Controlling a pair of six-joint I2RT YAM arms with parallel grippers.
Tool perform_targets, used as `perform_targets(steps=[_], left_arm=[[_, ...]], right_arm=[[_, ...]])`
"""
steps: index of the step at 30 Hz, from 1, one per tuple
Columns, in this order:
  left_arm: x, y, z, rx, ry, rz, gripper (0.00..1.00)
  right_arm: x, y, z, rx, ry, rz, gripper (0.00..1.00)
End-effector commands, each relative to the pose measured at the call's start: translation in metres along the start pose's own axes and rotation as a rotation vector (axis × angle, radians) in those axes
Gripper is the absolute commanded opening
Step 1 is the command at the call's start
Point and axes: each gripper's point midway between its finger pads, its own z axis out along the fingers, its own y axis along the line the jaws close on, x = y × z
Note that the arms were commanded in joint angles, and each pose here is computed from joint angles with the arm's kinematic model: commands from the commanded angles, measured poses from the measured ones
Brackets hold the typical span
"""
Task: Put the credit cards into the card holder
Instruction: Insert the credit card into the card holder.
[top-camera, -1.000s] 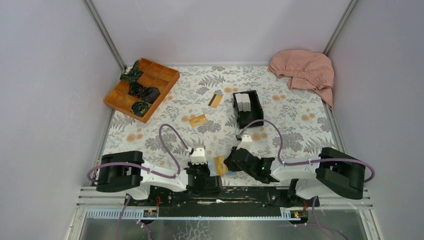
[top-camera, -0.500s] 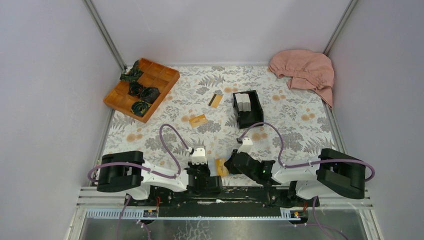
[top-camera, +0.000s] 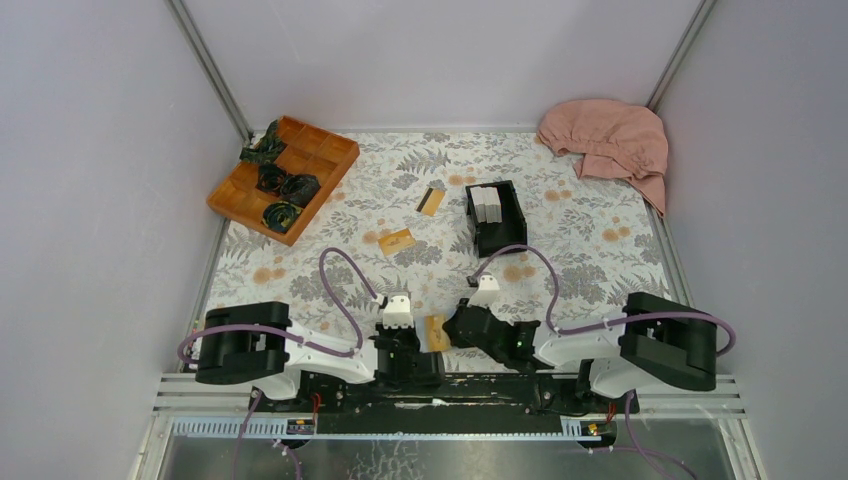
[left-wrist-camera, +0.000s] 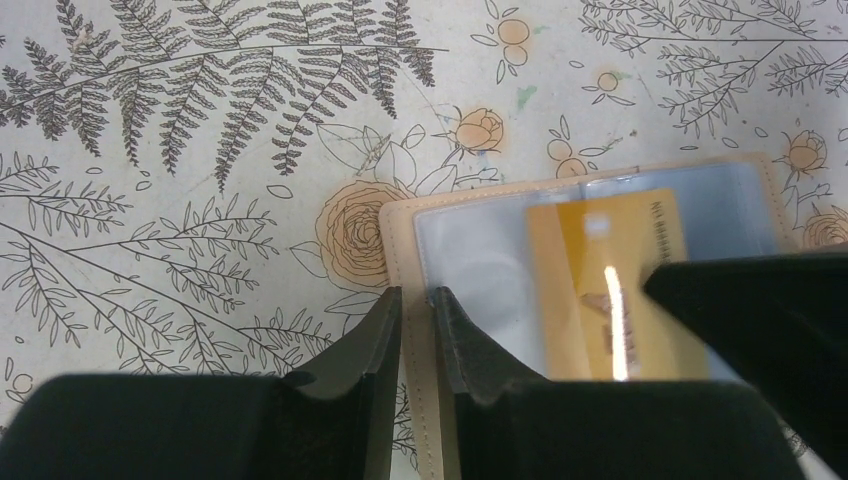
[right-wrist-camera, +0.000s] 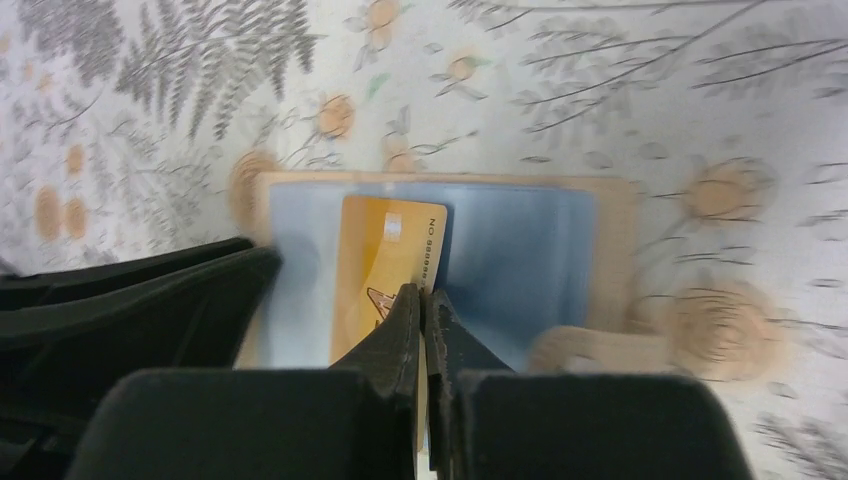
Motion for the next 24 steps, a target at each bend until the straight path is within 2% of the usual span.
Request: perform_targets(steps=[1,16,20,24], left_arm=[[0.065,0.019,-0.001,-0.019,0.262,0.039,0.12],[0.068,0.019,-0.003,-0.011,0.268,0.041,0.1],[0.068,0.019,-0.004,-0.006,0.269,0.04,0.09],[0.068,0.02,-0.005,-0.005,0.266,0.033,0.09]], right_arm=[[0.051,0.0,-0.006,-0.015,0.197,-0.063,0.0],[0.065,0.007,-0.004,-0.013,0.23,-0.072,0.0],[0.069,0.011,-0.003,-0.01,0.235,-0.085,0.19],[0.063,0.014,-0.007,-0.003,0.215,-0.096,0.27]])
